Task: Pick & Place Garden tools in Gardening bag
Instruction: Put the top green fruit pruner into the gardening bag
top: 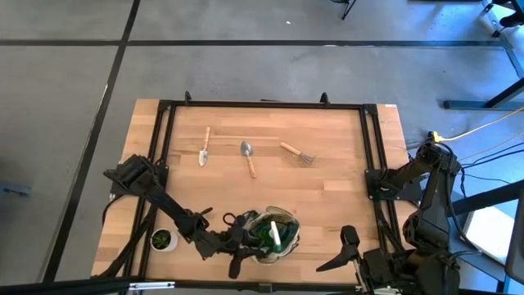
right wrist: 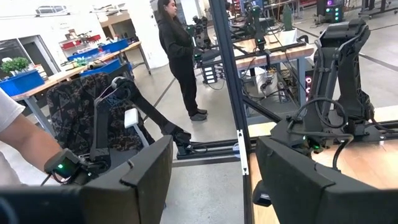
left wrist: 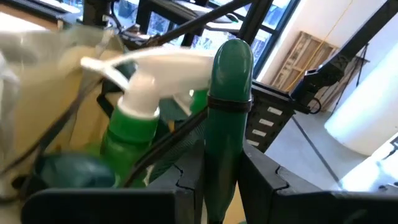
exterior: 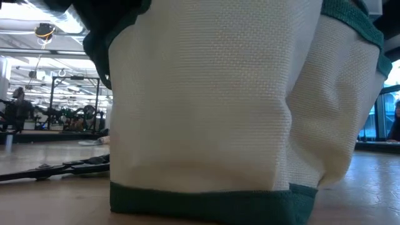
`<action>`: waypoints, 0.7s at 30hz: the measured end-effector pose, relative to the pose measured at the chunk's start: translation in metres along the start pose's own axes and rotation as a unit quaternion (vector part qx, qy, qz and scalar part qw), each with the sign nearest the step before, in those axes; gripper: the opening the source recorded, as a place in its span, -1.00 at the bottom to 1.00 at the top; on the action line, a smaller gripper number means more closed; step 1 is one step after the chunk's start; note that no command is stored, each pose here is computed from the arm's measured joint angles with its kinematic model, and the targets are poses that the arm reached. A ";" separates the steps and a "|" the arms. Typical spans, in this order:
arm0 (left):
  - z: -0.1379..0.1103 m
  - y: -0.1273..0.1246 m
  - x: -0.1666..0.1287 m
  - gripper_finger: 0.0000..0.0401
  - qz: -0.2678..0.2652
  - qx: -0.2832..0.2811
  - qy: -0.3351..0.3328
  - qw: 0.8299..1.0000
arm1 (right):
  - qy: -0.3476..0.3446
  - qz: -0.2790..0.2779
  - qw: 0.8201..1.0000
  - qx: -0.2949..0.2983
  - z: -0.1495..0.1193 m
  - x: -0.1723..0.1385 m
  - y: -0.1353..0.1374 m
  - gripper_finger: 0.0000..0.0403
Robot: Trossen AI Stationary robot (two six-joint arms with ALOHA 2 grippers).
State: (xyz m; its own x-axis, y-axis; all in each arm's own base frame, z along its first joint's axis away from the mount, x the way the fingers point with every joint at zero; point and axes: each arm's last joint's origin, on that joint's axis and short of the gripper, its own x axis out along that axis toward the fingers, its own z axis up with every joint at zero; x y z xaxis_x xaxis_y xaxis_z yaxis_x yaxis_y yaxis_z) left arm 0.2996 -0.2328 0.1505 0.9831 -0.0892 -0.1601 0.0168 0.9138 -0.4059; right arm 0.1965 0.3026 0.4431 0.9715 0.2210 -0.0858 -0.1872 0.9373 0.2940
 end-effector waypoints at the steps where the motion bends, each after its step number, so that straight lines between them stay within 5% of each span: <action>1: -0.002 0.000 0.001 -0.69 0.000 -0.004 0.001 1.000 | 0.000 0.000 1.000 0.000 0.000 0.000 0.000 0.15; 18: -0.008 0.002 0.003 -0.69 0.004 -0.035 0.002 0.999 | 0.003 -0.002 1.000 0.001 -0.001 0.000 0.000 0.15; 21: -0.008 0.002 0.003 -0.52 0.004 -0.054 0.003 0.999 | 0.003 -0.002 1.000 0.001 -0.001 0.000 0.000 0.15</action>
State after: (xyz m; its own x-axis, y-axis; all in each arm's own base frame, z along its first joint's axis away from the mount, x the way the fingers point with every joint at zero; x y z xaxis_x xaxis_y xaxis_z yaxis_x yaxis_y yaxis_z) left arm 0.3006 -0.2341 0.1419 0.9820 -0.0849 -0.1686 -0.0109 0.8660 -0.5000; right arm 0.1964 0.3024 0.4422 0.9711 0.2198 -0.0931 -0.1838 0.9373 0.2962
